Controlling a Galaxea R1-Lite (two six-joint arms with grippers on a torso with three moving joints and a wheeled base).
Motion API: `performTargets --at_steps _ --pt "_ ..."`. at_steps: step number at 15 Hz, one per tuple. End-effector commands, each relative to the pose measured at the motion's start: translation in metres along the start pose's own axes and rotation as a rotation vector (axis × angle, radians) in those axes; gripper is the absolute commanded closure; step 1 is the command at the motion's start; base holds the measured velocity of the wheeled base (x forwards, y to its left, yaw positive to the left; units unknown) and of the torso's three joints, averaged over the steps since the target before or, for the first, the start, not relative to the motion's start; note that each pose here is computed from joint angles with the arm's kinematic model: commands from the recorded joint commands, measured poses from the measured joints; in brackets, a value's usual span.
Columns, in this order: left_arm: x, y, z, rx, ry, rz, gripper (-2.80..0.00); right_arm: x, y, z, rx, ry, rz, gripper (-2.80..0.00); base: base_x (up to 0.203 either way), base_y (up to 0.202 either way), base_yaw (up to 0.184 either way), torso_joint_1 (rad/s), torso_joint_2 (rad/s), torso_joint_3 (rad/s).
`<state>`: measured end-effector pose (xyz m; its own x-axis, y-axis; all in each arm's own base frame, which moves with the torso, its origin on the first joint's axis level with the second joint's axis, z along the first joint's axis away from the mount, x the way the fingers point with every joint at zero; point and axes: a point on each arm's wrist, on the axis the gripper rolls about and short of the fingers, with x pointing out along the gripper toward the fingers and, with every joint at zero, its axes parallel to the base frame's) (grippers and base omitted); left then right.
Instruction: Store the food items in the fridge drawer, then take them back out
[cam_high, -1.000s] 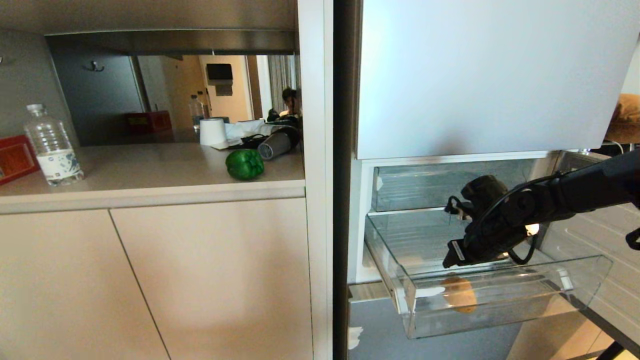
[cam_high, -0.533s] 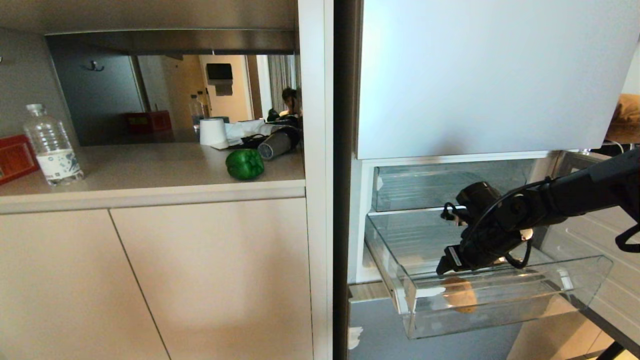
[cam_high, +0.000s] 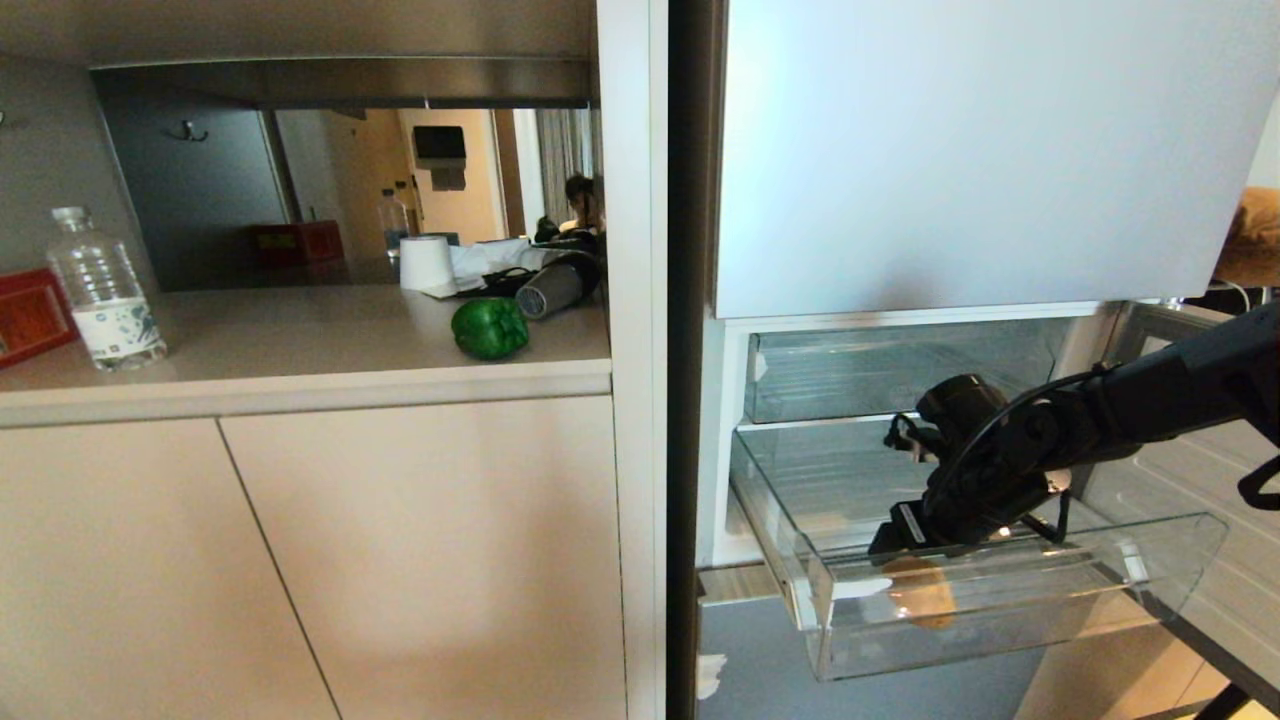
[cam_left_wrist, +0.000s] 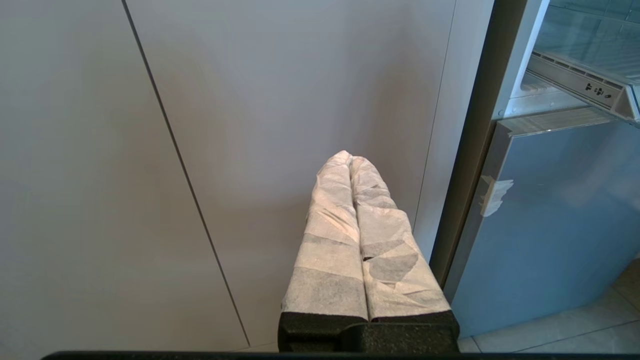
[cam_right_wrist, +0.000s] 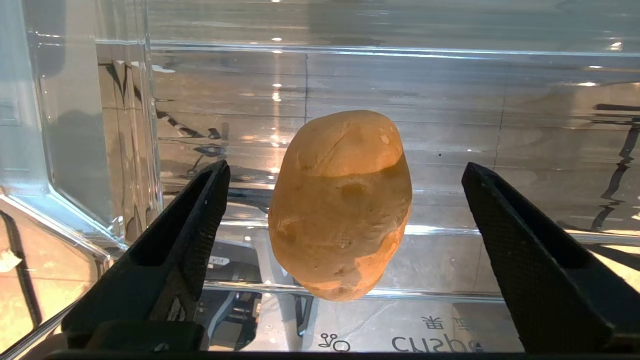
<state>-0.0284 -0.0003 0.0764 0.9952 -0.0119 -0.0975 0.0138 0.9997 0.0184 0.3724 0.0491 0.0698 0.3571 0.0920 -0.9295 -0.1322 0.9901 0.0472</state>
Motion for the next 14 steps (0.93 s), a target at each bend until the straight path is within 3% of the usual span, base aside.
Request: performTargets --at_steps 1,9,14 --pt "0.000 0.000 0.000 0.000 -0.001 0.001 0.00 0.003 0.000 -0.004 0.000 0.027 0.000 -2.80 0.000 0.000 0.000 0.000 0.00 0.000" --pt "0.000 0.000 0.000 0.000 -0.001 0.000 0.00 -0.012 0.001 0.023 -0.001 -0.085 -0.003 -2.80 0.000 0.000 0.000 0.000 0.00 0.000" --pt "0.000 0.000 0.000 0.000 0.000 0.000 0.00 -0.021 0.001 0.024 0.000 -0.106 -0.004 -2.80 0.000 0.000 0.000 0.000 0.00 0.000"
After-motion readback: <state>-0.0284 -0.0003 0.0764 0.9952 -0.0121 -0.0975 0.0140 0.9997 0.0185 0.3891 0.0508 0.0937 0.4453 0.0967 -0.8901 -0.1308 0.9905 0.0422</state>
